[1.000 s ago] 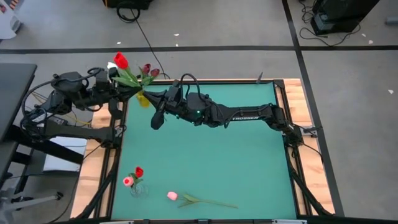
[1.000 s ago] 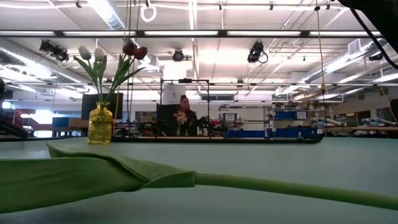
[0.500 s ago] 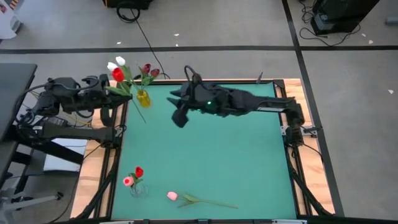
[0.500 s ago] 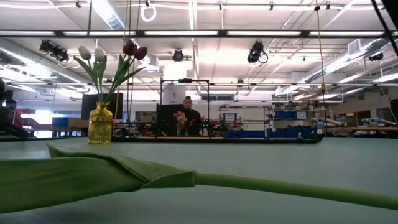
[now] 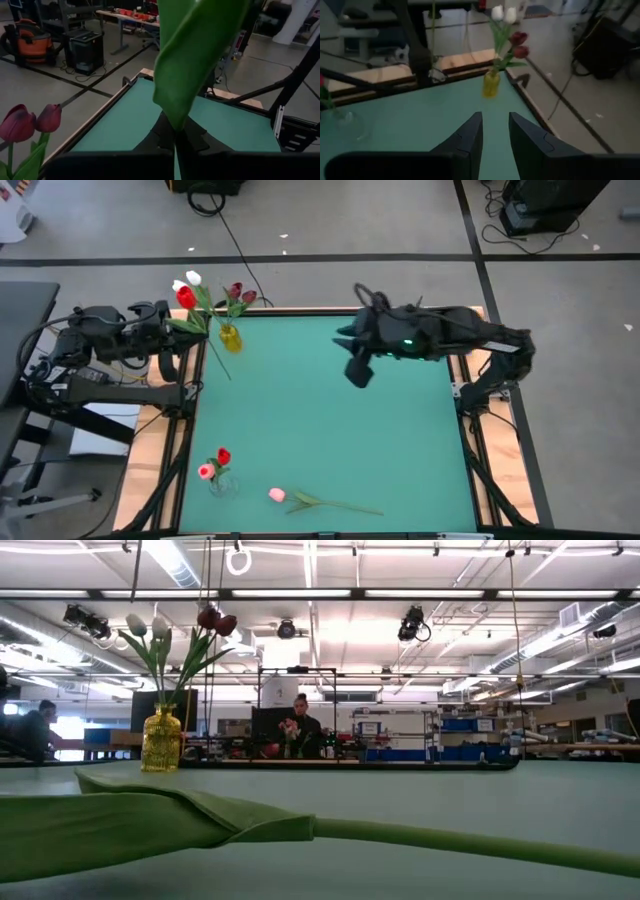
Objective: Sort flowers into vase by color
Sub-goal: Put the red flower into the transparent vase
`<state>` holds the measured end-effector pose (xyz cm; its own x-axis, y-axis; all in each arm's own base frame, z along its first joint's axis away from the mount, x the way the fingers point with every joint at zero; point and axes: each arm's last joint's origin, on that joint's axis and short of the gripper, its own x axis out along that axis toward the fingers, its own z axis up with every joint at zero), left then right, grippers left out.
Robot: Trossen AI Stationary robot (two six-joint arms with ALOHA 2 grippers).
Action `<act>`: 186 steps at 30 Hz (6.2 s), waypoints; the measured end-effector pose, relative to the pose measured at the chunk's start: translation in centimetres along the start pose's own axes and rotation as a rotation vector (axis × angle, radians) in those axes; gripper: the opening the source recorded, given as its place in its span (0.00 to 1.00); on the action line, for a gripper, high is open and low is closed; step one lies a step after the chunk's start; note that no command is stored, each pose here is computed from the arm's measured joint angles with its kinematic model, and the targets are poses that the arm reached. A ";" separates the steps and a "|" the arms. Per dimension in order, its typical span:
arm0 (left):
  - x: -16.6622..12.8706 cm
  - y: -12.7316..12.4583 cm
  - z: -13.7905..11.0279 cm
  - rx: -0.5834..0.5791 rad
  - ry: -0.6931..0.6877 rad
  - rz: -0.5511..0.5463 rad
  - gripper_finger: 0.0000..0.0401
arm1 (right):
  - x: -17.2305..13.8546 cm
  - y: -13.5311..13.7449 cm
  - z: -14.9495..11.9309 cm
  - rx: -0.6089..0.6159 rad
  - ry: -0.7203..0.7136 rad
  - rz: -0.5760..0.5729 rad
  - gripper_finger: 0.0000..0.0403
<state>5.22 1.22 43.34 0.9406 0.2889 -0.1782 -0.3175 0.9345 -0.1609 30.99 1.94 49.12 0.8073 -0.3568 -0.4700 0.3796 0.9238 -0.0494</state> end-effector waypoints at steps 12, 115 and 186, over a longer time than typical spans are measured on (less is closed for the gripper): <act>0.0 0.0 0.0 -0.011 -0.001 0.000 0.00 | -4.7 -2.4 -7.8 0.133 -0.181 0.110 0.20; 2.6 -2.7 -15.1 0.087 -0.153 -1.391 0.01 | -1.1 -2.8 -19.4 0.076 -0.166 0.187 0.21; 3.8 -4.5 -17.7 -0.044 0.384 -1.243 0.57 | -1.1 -2.8 -19.4 0.079 -0.171 0.189 0.20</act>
<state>8.13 -5.60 26.18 0.5138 -0.8445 -0.1513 0.7259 0.5219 -0.4479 20.30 2.40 32.70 0.9293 -0.2036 -0.3081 0.2435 0.9651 0.0968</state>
